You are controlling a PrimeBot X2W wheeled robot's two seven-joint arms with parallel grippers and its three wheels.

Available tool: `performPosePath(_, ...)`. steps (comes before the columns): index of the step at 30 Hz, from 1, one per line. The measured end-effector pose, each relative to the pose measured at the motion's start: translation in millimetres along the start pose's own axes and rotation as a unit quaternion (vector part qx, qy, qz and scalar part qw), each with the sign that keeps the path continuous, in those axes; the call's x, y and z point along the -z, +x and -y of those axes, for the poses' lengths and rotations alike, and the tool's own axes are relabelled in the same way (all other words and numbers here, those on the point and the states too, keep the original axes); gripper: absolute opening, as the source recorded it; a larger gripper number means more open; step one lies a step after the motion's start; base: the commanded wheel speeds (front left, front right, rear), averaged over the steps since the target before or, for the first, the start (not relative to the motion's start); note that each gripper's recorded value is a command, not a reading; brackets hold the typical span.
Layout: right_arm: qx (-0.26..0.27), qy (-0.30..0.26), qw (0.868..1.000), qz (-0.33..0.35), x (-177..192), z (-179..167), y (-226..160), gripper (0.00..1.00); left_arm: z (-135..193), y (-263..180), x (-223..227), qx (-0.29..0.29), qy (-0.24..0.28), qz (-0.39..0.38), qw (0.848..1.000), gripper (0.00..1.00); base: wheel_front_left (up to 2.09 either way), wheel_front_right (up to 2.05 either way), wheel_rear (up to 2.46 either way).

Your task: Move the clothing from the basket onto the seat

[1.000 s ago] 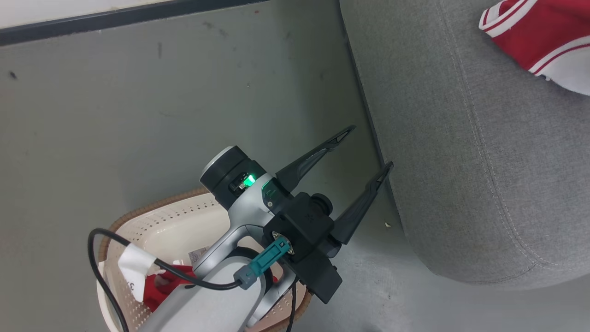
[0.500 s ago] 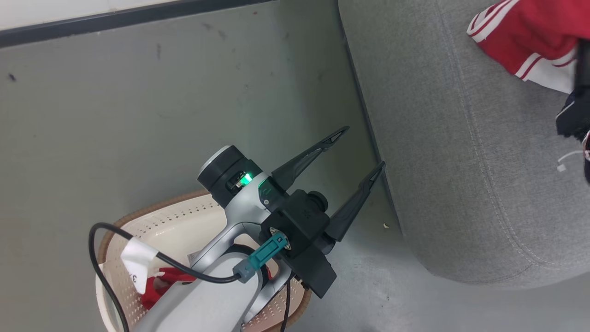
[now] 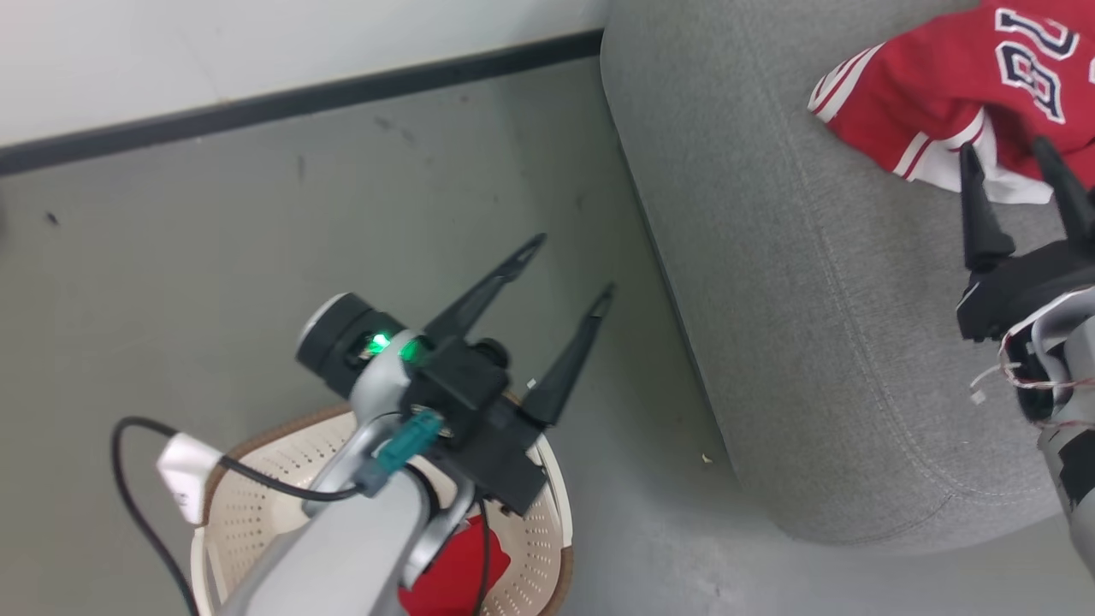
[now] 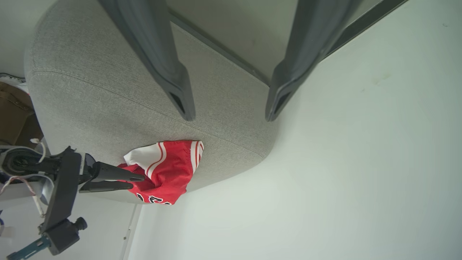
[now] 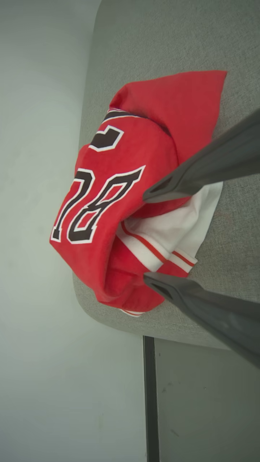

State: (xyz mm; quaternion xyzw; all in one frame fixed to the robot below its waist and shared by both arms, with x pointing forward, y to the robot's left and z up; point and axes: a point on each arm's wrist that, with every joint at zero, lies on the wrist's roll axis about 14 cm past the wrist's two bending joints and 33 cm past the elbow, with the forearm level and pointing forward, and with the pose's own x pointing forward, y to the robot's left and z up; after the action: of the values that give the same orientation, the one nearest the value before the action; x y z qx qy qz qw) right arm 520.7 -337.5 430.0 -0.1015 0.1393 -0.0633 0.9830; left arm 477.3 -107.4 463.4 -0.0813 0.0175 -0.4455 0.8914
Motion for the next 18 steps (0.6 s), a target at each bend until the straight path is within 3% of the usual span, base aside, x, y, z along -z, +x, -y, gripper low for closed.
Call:
performPosePath(9, -0.03, -0.003, 0.999, 0.04, -23, -22, -30, 1.0, -39, -36, -7, -0.098, 0.005, 0.001, 0.995, 1.0, 0.0, 0.0, 0.0)
performPosePath(18, -0.042, 0.014, 0.995, 0.094, -52, -44, -65, 1.0, -63, -93, -15, -0.195, 0.001, 0.0, 0.981, 1.0, 0.0, 0.0, 0.0)
